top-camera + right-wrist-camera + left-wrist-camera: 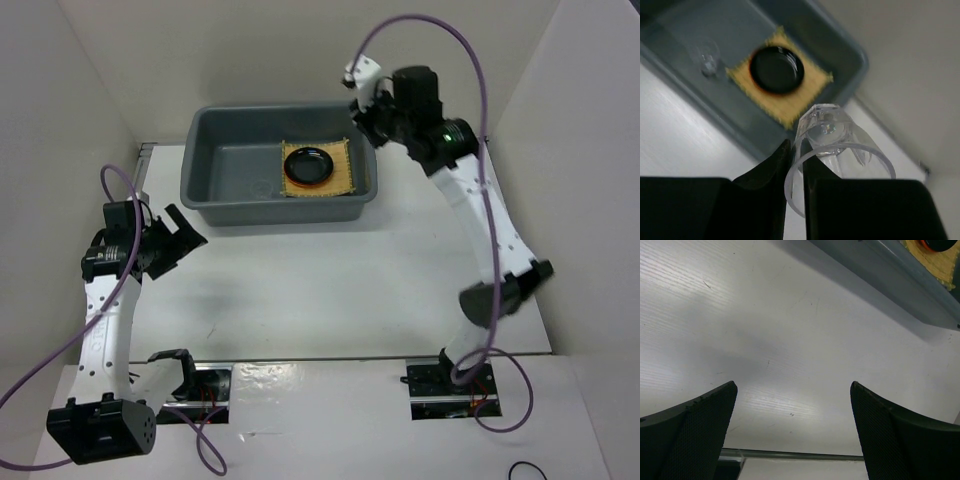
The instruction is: Place the mixed dishes into the plastic bin
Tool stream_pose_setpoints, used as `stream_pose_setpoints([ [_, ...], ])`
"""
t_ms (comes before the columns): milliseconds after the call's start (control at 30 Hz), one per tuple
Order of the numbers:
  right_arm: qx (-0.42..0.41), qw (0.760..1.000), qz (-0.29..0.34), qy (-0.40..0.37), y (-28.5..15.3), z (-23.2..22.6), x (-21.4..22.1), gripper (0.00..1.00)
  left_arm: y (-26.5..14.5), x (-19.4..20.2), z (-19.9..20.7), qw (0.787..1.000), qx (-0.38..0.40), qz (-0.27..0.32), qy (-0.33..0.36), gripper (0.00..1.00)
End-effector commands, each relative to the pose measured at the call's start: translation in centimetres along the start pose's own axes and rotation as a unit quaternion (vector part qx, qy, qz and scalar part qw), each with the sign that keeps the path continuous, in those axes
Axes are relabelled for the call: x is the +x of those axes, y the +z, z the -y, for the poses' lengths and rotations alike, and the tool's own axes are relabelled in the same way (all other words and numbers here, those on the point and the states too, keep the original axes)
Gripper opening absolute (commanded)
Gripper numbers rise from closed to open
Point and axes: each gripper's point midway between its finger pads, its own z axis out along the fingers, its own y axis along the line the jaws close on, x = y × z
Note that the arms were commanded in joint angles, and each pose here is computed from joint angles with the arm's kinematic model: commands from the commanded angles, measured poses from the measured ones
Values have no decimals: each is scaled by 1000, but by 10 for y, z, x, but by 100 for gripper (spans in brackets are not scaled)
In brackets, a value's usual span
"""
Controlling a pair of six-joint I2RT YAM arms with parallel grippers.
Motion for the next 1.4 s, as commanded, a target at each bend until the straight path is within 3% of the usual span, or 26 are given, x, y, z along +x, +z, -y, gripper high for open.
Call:
stream_pose_setpoints([
  [0,-100,993,-58,2,102,-47,24,0,-14,-5,7,1000,16,25,9,100],
  [33,-91,996,9,0,98,-38,-32,0,-14,-3,6,1000,13,21,14,100],
  [67,-110,994,-9,9,103,-44,-26,0,-16,0,2,1000,7,21,21,100],
  [100,-118,993,16,11,114,-52,-36,0,-19,-6,3,999,4,31,28,100],
  [133,-119,993,-13,1,151,-70,-14,0,-19,-1,3,999,3,23,40,100],
  [233,-120,991,24,-55,200,-98,-17,0,-22,-8,3,998,-11,34,59,100],
  [433,-92,986,115,-80,251,-115,-44,0,-6,-7,2,997,-16,16,70,100],
  [467,-96,986,99,-94,279,-134,-18,0,-1,-4,-1,997,-21,6,68,100],
  [600,-72,980,115,-145,306,-141,-8,0,20,-3,-3,997,-29,-18,69,100],
  [967,-84,969,110,-207,341,-158,31,0,63,3,-21,991,-66,-84,79,100],
  [1167,-98,972,85,-196,345,-171,49,0,70,-4,-17,991,-54,-80,95,100],
  [1233,-108,973,85,-184,331,-169,37,0,72,-15,-5,991,-28,-68,115,100],
  [1367,-118,979,83,-146,304,-164,14,0,74,-47,32,984,46,-37,169,83],
])
